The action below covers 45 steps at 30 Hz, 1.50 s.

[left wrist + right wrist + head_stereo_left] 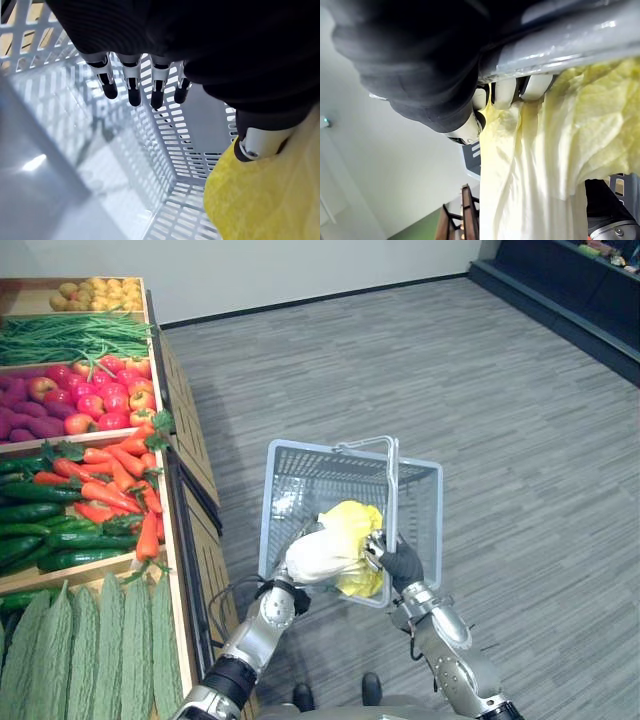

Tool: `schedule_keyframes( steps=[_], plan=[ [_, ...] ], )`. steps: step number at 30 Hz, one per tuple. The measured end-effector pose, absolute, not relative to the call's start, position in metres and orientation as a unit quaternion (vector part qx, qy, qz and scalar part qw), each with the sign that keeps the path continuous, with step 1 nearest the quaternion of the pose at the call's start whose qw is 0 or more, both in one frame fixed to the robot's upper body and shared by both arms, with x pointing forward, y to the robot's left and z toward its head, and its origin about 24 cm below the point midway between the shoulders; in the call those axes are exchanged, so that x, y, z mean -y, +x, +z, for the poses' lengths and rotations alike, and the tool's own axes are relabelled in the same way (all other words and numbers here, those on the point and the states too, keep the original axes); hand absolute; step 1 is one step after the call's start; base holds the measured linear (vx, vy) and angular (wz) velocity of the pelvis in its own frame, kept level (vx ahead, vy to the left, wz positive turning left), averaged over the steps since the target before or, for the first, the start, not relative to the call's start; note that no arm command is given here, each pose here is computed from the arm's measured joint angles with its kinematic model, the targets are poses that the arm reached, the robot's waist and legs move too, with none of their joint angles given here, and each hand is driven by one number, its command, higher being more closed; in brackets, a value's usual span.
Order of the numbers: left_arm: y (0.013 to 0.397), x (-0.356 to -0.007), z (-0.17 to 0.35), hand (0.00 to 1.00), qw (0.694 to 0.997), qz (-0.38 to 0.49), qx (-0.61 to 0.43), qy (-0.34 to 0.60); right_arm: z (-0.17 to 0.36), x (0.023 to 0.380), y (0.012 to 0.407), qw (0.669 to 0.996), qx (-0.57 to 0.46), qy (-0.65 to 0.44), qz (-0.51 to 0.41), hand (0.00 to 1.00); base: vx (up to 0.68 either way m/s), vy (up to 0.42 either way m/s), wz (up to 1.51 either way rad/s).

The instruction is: Pick vegetable in the basket

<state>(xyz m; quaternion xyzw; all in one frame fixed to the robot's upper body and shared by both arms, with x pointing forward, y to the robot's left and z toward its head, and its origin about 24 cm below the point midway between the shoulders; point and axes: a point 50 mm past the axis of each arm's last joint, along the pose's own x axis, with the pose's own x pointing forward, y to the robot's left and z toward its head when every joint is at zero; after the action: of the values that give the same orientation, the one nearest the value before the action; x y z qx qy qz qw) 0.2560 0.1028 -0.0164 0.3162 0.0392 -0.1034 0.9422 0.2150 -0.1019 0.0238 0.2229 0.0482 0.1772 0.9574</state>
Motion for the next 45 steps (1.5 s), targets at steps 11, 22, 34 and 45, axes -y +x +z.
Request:
schedule_keyframes(
  steps=[11,22,34,45],
  plan=[
    [0.258,-0.092,0.003,0.00,0.938,-0.126,0.018,0.323,-0.029,0.119,0.184,0.949,-0.167,0.229,0.137,1.00,-0.01,-0.006,0.06],
    [0.256,-0.085,0.008,0.00,0.920,-0.184,0.052,0.342,-0.051,0.112,0.172,0.918,-0.230,0.291,0.142,1.00,-0.06,-0.001,0.02],
    [0.228,-0.144,0.068,0.00,0.979,0.049,0.140,0.138,-0.055,0.156,0.169,0.958,-0.210,0.192,0.025,1.00,0.00,0.001,0.00],
    [0.175,-0.190,0.053,0.00,0.976,0.193,0.086,0.061,-0.040,0.219,0.174,0.975,-0.158,0.059,-0.142,1.00,-0.01,0.004,0.14]
  ],
)
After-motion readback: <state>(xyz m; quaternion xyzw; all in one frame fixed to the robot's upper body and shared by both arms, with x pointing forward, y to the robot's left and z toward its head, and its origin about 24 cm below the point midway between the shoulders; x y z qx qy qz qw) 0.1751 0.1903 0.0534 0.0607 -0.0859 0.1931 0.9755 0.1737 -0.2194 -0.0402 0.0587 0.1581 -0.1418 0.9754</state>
